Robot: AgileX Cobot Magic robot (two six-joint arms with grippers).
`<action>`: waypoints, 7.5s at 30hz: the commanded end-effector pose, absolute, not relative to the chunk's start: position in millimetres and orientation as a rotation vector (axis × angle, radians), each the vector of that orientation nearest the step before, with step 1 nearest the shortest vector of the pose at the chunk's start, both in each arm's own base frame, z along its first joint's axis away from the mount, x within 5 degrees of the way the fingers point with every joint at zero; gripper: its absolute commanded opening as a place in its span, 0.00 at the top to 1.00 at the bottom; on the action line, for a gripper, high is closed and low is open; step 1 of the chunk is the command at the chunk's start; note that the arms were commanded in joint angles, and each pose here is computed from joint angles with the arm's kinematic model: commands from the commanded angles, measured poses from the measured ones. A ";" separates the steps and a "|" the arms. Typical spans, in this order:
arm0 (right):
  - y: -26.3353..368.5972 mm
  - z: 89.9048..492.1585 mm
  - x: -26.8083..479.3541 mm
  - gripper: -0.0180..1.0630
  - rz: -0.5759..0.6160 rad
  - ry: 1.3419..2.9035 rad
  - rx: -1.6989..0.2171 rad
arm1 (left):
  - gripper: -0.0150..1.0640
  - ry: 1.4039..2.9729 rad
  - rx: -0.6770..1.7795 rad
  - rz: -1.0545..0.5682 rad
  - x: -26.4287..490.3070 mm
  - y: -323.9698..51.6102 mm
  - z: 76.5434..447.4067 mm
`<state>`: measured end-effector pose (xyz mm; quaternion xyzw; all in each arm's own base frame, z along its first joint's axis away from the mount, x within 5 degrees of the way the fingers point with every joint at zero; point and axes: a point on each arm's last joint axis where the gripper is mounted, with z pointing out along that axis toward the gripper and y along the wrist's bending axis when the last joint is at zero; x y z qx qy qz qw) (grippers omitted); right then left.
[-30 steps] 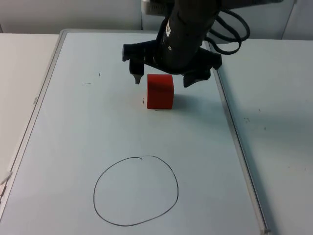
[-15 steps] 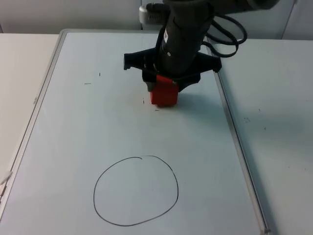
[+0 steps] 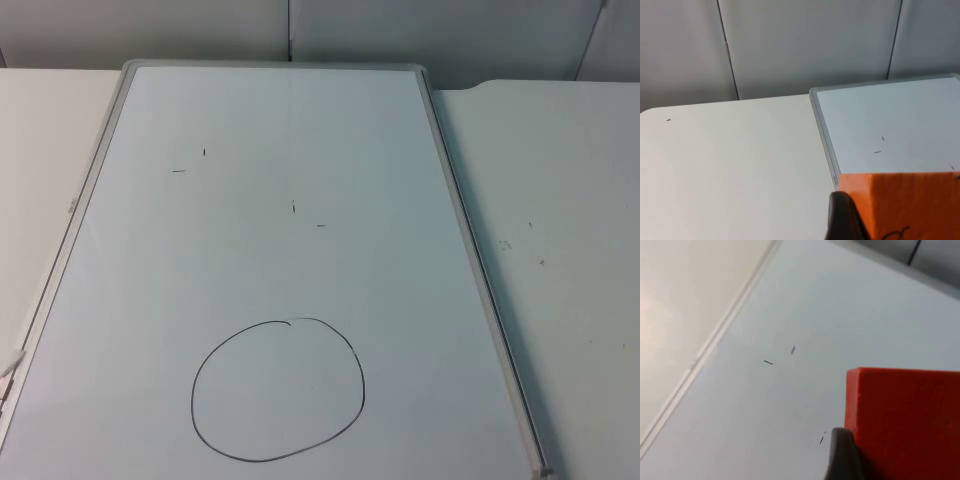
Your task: Pick up one cube with the left hand and another cube with the right hand. First place the cube in the right hand at the target position, then stack the cube in the left hand on top.
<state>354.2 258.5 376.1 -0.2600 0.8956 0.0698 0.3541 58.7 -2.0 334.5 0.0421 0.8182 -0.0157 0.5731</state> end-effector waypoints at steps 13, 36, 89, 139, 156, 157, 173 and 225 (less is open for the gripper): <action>156.9 485.6 197.0 0.99 0.281 2.080 -0.784 | 0.78 1.900 0.100 -0.044 58.2 -2.2 335.1; 110.2 297.5 125.8 0.99 0.375 2.284 -0.834 | 0.78 1.907 0.101 -0.055 58.9 -3.1 332.7; 295.0 127.2 204.2 0.99 0.273 2.440 -1.157 | 0.78 1.903 0.105 -0.047 59.0 -2.8 333.0; 286.4 112.1 218.2 0.38 0.212 2.482 -1.092 | 0.78 1.910 0.105 -0.048 58.8 -2.8 332.4; 255.6 269.7 197.8 0.13 0.406 2.132 -0.939 | 0.78 1.910 0.105 -0.048 58.8 -2.8 332.4; 255.6 269.7 197.8 0.13 0.406 2.132 -0.939 | 0.78 1.910 0.105 -0.048 58.8 -2.8 332.4; 91.1 418.0 86.1 0.14 0.381 1.639 -0.868 | 0.78 1.910 0.113 -0.054 58.9 -3.6 331.9; 62.5 387.8 74.4 0.14 0.260 1.654 -0.868 | 0.99 2.153 0.885 -0.611 207.0 -182.8 240.0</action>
